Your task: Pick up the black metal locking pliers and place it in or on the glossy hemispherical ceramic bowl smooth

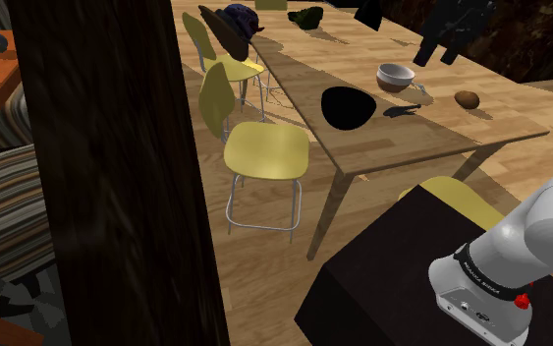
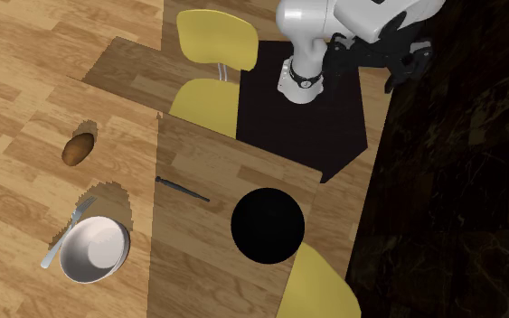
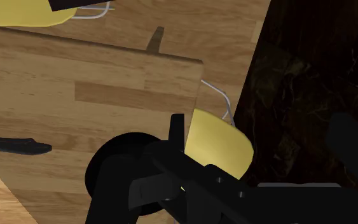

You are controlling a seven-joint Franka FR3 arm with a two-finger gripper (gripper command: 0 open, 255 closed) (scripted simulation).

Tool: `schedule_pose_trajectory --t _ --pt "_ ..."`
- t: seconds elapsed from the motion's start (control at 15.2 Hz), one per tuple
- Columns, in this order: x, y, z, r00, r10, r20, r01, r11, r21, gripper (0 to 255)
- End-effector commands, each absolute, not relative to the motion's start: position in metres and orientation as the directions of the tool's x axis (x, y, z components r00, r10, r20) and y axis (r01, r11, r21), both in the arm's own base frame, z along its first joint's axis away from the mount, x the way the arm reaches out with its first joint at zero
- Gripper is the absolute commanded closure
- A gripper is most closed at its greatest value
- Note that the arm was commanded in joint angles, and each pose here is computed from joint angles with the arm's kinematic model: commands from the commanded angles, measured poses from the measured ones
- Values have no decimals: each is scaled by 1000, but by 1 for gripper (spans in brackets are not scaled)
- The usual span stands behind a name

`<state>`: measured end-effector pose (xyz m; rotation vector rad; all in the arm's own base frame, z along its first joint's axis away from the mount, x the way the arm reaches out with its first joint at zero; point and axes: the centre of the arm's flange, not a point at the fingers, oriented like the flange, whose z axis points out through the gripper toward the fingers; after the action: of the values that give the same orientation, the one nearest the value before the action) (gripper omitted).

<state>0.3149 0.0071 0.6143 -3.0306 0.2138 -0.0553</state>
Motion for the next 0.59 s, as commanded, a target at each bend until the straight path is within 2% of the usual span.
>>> schedule_pose_trajectory --t 0.0,0.53 --pt "315 7 614 989 -142 29 -138 -985 -105 0" --pt "300 -75 555 991 127 47 130 -989 -75 0"
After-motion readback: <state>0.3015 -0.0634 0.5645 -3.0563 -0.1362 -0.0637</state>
